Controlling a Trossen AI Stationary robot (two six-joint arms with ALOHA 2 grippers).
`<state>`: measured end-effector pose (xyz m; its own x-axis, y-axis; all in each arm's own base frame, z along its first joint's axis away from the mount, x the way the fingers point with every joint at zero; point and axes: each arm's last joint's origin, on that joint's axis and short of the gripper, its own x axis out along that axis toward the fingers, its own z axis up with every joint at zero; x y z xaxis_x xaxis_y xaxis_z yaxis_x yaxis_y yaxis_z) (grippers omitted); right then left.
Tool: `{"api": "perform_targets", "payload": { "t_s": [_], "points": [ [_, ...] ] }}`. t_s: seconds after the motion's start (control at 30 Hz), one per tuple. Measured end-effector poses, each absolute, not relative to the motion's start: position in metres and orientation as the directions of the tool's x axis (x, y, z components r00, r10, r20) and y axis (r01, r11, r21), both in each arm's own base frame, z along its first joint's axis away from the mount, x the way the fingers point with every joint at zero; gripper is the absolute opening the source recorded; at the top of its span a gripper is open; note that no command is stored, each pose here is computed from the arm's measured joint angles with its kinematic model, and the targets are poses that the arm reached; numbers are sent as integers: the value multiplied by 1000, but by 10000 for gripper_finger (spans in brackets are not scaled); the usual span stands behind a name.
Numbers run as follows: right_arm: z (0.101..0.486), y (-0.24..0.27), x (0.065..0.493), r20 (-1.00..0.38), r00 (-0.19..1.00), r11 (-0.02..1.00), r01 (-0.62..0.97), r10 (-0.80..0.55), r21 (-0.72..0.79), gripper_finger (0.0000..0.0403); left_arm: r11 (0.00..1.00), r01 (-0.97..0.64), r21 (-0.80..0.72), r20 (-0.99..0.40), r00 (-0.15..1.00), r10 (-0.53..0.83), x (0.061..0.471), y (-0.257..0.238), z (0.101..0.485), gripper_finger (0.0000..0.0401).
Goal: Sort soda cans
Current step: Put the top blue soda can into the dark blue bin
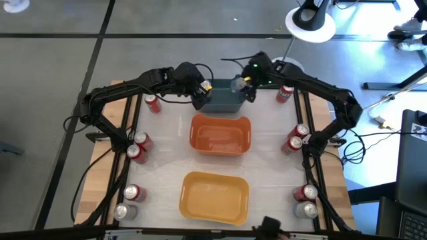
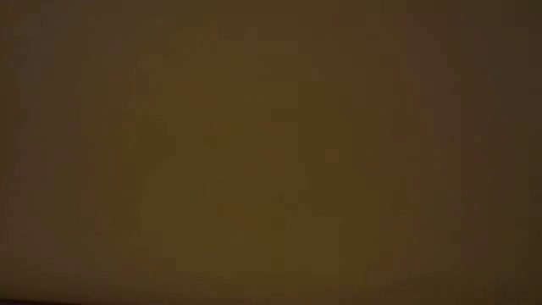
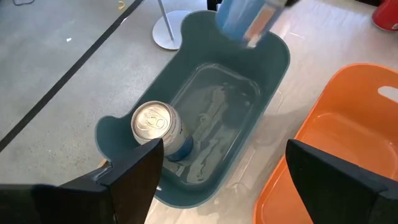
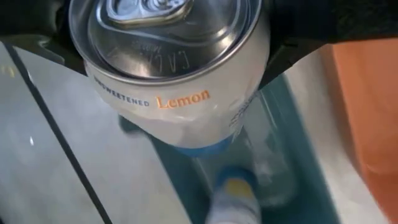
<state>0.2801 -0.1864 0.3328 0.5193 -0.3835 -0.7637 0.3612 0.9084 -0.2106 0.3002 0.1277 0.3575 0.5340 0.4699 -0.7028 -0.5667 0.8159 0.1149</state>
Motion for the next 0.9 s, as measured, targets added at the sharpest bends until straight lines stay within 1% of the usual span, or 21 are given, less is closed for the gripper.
{"api": "perform_targets", "payload": {
  "t_s": [0.13, 0.27, 0.5, 0.83, 0.9],
  "points": [
    [327, -186, 304, -779, 518, 924, 321, -354, -207, 280, 809, -579, 101, -703, 534, 470, 300, 128, 358, 327],
    [303, -193, 318, -835, 453, 935, 299, -313, -189, 280, 808, -581, 99, -704, 533, 470, 300, 128, 357, 327],
    [269, -199, 327, -905, 335, 944, 283, -263, -170, 280, 808, -581, 100, -706, 530, 469, 300, 128, 357, 327],
    [244, -209, 332, -933, 270, 944, 291, -239, -158, 280, 811, -577, 102, -706, 531, 467, 300, 127, 357, 327],
    [241, -210, 333, -936, 261, 944, 292, -235, -155, 288, 811, -576, 103, -706, 532, 467, 300, 127, 357, 327]
  ]
}}
